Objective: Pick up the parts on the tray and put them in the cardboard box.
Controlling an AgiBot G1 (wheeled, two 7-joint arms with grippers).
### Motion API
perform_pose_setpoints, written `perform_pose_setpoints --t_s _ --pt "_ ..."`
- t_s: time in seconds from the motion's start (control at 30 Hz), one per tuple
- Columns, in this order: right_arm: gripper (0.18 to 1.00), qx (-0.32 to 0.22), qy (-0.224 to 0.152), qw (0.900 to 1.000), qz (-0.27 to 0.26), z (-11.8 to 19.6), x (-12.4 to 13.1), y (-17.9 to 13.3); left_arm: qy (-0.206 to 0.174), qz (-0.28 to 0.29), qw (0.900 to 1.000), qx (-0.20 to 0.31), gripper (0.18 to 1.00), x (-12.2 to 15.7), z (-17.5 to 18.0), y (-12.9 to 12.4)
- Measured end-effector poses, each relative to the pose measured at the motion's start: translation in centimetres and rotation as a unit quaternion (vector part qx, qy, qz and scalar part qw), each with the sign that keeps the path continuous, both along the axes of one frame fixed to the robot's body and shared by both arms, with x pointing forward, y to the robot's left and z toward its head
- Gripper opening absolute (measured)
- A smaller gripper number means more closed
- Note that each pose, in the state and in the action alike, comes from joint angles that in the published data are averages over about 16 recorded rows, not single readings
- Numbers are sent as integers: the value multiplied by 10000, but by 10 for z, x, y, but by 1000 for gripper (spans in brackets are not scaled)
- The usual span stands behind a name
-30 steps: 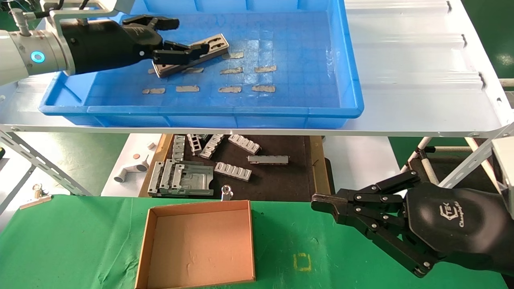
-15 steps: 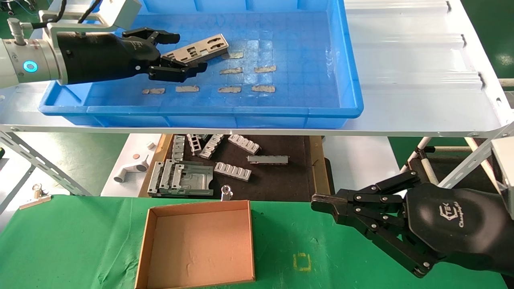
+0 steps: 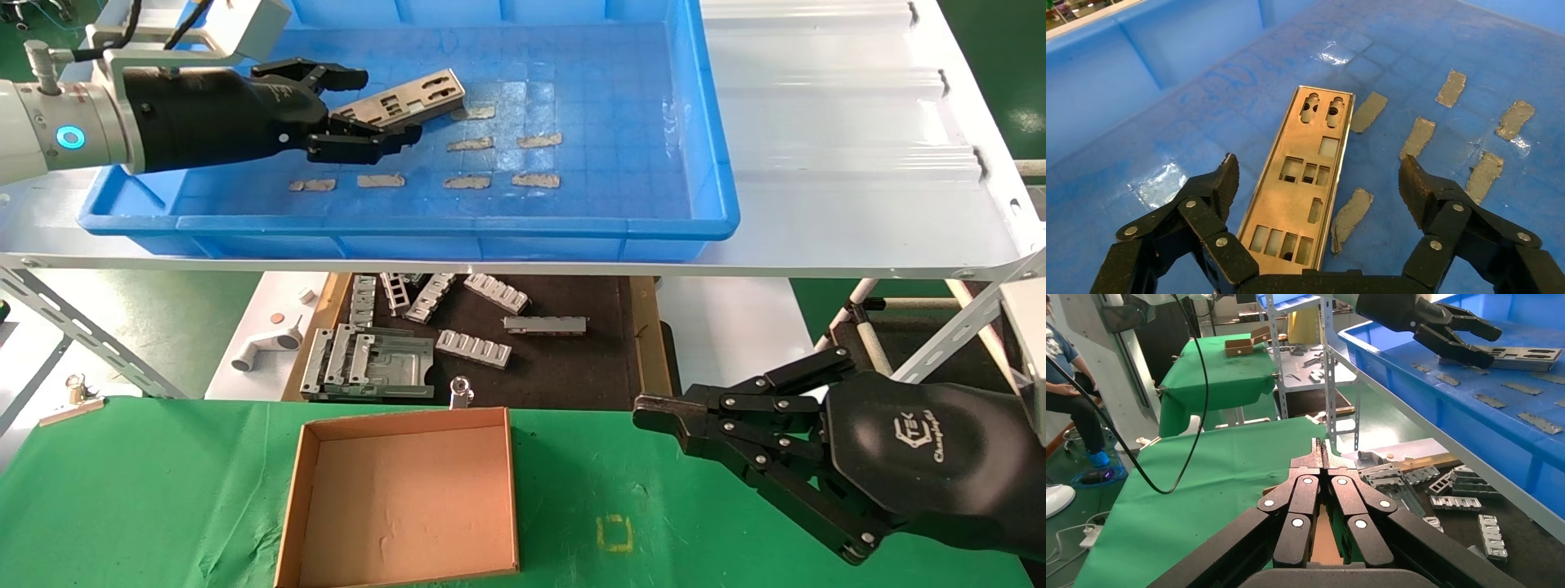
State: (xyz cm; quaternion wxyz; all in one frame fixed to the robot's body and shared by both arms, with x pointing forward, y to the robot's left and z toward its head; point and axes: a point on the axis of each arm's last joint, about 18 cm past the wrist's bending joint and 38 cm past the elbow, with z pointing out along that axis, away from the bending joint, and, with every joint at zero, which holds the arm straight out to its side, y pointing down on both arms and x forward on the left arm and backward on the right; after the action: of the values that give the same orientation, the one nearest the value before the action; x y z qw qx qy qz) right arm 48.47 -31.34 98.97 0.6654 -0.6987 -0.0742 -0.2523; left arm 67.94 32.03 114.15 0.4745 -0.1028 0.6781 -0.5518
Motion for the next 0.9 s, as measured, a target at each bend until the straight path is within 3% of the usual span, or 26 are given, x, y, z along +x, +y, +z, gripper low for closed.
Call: perform_pose_setpoints --t_s 0.4,0.9 --pt "191 0 0 10000 0 0 0 0 -18 19 10000 42 812 0 -1 1" --pt "191 0 0 10000 0 0 0 0 -64 9 10000 61 501 -1 2 0"
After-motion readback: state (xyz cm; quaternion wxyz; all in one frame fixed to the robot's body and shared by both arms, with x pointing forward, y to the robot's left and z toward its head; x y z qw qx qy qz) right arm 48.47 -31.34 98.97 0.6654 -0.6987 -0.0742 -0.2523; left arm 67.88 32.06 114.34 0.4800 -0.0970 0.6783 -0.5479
